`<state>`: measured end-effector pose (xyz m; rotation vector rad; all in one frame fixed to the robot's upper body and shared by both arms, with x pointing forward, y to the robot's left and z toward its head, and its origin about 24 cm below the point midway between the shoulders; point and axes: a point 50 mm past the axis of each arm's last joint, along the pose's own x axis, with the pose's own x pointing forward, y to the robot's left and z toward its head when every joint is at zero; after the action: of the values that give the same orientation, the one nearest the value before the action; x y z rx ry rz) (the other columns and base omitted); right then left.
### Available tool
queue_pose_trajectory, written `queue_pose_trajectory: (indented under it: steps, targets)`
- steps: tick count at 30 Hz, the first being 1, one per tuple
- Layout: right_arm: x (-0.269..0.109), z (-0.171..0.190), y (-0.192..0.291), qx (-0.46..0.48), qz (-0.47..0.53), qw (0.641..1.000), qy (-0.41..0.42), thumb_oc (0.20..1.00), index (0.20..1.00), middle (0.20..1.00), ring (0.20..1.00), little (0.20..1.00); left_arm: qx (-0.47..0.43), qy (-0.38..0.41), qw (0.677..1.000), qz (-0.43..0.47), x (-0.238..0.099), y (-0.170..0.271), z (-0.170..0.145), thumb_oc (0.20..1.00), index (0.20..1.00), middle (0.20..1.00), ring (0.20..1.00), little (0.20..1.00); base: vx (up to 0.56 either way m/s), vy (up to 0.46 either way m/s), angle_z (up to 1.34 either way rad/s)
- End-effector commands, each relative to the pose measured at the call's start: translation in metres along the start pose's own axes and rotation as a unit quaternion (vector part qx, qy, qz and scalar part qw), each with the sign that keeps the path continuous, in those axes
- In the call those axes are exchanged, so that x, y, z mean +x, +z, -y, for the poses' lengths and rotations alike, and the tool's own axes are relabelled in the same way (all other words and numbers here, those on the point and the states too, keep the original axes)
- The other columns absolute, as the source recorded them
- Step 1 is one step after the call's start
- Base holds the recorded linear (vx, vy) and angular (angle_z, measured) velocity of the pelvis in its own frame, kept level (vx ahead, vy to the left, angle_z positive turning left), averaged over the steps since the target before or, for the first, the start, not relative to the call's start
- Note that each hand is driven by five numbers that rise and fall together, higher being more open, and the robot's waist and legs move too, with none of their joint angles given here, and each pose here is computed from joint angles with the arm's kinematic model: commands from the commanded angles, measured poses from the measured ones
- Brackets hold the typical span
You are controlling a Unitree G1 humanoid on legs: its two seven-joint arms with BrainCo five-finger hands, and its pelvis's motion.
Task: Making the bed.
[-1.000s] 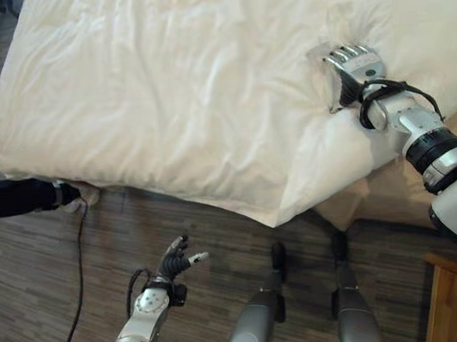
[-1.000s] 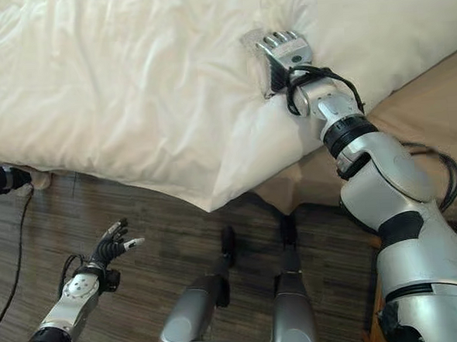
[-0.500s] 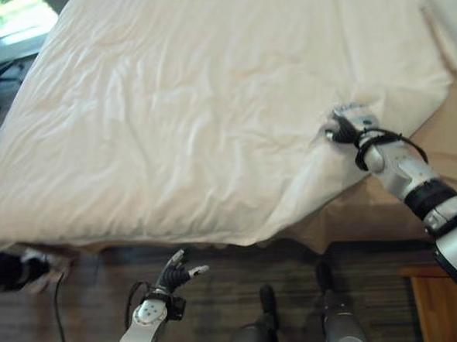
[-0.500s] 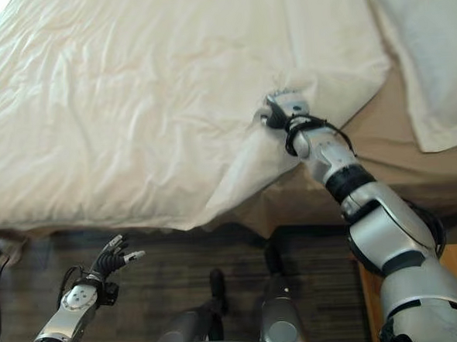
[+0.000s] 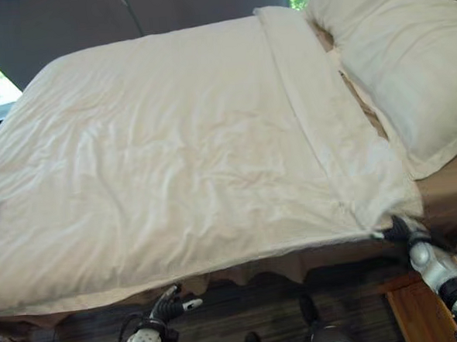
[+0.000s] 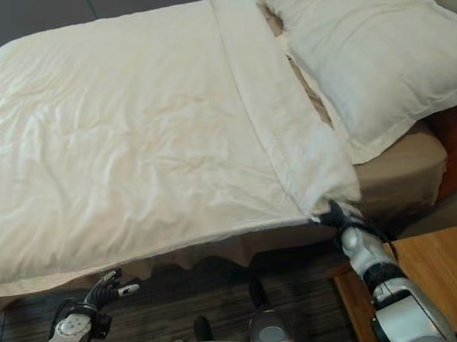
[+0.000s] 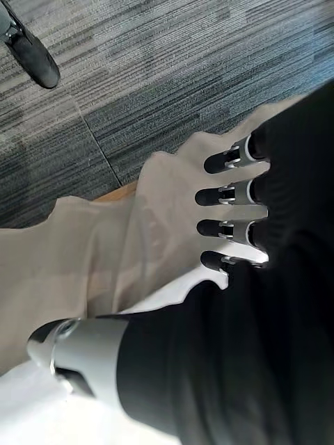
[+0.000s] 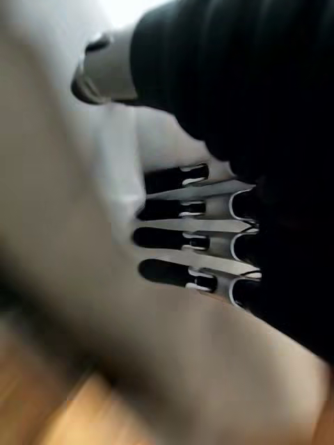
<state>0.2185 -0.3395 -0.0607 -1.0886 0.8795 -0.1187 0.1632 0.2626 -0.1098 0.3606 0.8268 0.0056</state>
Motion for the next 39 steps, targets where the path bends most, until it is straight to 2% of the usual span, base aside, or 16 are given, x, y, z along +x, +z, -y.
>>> queue_pose_trajectory:
  steps: [1,5,10,13,14,17,20,21,24,25,26,27,29,30,33,39]
  targets:
    - [0.001,0.009,-0.024,0.042,-0.088,0.995,-0.014,1.0,1.0,1.0,1.0,1.0,0.001,0.012,0.999,0.042,0.019,0.043,0.005,1.0,1.0,1.0,1.0,1.0,0.06,0.026,-0.04]
    - [-0.021,0.001,-0.095,0.091,-0.239,0.967,-0.002,1.0,1.0,1.0,1.0,1.0,-0.003,-0.003,0.999,0.041,0.019,0.042,0.017,1.0,1.0,1.0,1.0,1.0,0.03,0.013,-0.07]
    - [-0.024,0.011,-0.107,0.114,-0.25,0.961,-0.03,1.0,1.0,1.0,1.0,1.0,0.004,0.0,0.999,0.04,0.019,0.043,0.015,1.0,1.0,1.0,1.0,1.0,0.01,-0.024,-0.09]
    - [-0.014,0.041,-0.091,0.172,-0.203,0.96,-0.088,1.0,1.0,1.0,1.0,1.0,-0.007,0.013,0.999,0.053,0.021,0.052,0.01,1.0,1.0,1.0,1.0,1.0,0.01,-0.024,-0.08]
    - [-0.01,0.048,-0.083,0.22,-0.178,0.954,-0.101,0.2,0.2,0.2,0.2,0.2,-0.009,0.016,0.998,0.053,0.022,0.054,0.011,1.0,1.0,1.0,1.0,1.0,0.0,-0.026,-0.09]
    - [-0.006,0.069,-0.066,0.283,-0.124,0.941,-0.139,0.2,0.2,0.2,0.2,0.2,-0.024,0.022,0.998,0.054,0.023,0.057,0.008,1.0,1.0,1.0,1.0,1.0,0.01,-0.011,-0.09]
    - [-0.005,0.108,-0.024,0.409,0.001,0.891,-0.194,0.2,0.2,0.2,0.2,0.2,-0.044,0.031,0.997,0.052,0.023,0.058,0.0,1.0,1.0,1.0,1.0,1.0,0.01,-0.012,-0.04]
    - [-0.009,0.119,-0.002,0.484,0.07,0.849,-0.201,0.2,0.2,0.2,0.2,0.2,-0.044,0.032,0.997,0.047,0.022,0.055,-0.001,1.0,1.0,1.0,1.0,1.0,0.01,0.0,-0.05]
    - [-0.012,0.123,0.009,0.519,0.107,0.825,-0.197,0.2,0.2,0.2,0.2,0.2,-0.044,0.033,0.998,0.042,0.021,0.051,-0.002,1.0,1.0,1.0,1.0,1.0,0.01,0.001,-0.02]
    - [-0.017,0.126,0.031,0.628,0.174,0.739,-0.172,0.2,0.2,0.2,0.2,0.2,-0.047,0.032,0.998,0.031,0.02,0.044,0.001,1.0,1.0,1.0,1.0,1.0,0.05,-0.004,0.04]
    - [-0.018,0.121,0.049,0.737,0.218,0.626,-0.128,0.2,0.2,0.2,0.2,0.2,-0.066,0.028,0.997,0.009,0.017,0.03,0.003,1.0,1.0,1.0,1.0,1.0,0.05,-0.005,-0.03]
    - [-0.018,0.12,0.048,0.739,0.218,0.625,-0.127,0.2,0.2,0.2,0.2,0.2,-0.066,0.029,0.997,0.009,0.016,0.029,0.002,1.0,1.0,1.0,1.0,1.0,0.04,-0.02,-0.11]
    - [-0.02,0.12,0.059,0.831,0.242,0.49,-0.106,0.2,0.2,0.2,0.2,0.2,-0.083,0.023,0.996,-0.013,0.011,0.011,0.004,1.0,1.0,1.0,1.0,1.0,0.05,-0.025,-0.01]
    - [-0.02,0.124,0.06,0.846,0.246,0.46,-0.109,0.2,0.2,0.2,0.2,0.2,-0.086,0.022,0.996,-0.016,0.009,0.008,0.004,1.0,1.0,1.0,1.0,1.0,0.06,-0.023,0.09]
    - [-0.024,0.144,0.077,0.857,0.273,0.421,-0.116,0.2,0.2,0.2,0.2,0.2,-0.09,0.013,0.996,-0.015,0.009,0.007,0.011,1.0,1.0,1.0,1.0,1.0,0.04,-0.021,0.16]
    - [-0.043,0.22,0.123,0.837,0.338,0.408,-0.133,0.2,0.2,0.2,0.2,0.2,-0.092,-0.014,0.995,0.044,0.015,0.039,0.026,1.0,1.0,1.0,1.0,1.0,-0.09,0.02,0.14]
